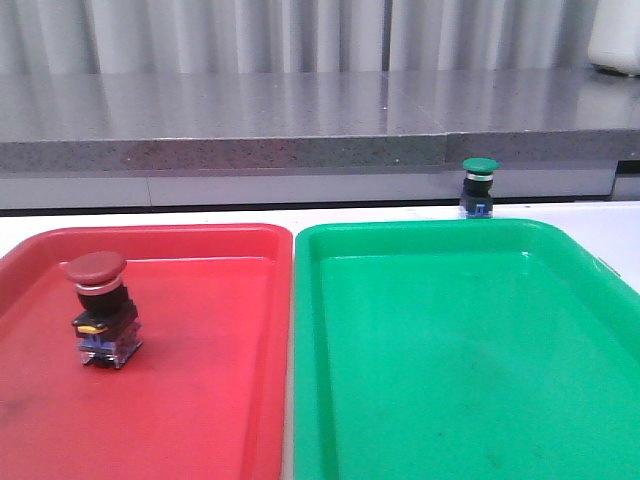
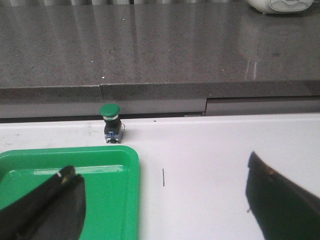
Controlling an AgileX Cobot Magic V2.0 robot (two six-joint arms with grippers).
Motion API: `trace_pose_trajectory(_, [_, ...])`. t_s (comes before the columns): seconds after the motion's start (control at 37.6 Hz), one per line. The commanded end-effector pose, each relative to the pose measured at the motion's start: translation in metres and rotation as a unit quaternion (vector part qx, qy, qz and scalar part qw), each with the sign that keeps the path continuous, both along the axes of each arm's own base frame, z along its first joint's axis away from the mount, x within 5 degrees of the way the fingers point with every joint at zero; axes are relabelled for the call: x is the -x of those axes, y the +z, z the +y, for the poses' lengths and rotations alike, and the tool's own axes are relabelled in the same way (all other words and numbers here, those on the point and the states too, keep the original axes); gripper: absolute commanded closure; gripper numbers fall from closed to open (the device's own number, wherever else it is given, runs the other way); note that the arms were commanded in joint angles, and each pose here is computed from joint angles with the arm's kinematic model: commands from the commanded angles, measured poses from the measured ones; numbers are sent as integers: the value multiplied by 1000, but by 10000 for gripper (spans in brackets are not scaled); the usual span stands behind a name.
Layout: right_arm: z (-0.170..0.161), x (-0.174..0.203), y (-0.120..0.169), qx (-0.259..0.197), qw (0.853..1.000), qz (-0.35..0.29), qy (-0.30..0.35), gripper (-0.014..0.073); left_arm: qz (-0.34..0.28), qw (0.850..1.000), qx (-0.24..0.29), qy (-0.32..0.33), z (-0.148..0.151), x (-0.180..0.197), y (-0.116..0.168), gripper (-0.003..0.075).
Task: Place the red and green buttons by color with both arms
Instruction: 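Open the left gripper and lift it away from the button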
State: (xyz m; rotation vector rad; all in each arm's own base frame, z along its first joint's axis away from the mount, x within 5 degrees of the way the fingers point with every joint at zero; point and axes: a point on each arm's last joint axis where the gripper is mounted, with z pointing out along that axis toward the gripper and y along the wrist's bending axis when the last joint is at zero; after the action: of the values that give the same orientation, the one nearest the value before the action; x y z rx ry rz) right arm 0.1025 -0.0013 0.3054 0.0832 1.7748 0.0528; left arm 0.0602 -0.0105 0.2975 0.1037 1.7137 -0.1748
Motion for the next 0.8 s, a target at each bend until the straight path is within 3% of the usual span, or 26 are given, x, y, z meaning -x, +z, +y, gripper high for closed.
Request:
trace_pose_trajectory(0.0, [-1, -2, 18, 2, 999, -48, -7, -69, -57, 998, 23, -1, 3, 17, 4, 740])
trace_pose_trajectory(0.27, [-1, -2, 18, 2, 999, -48, -7, -69, -96, 995, 30, -1, 7, 37, -1, 740])
trace_pose_trajectory(0.77, [-1, -2, 20, -3, 998, -60, -7, -69, -95, 995, 30, -1, 6, 36, -2, 740])
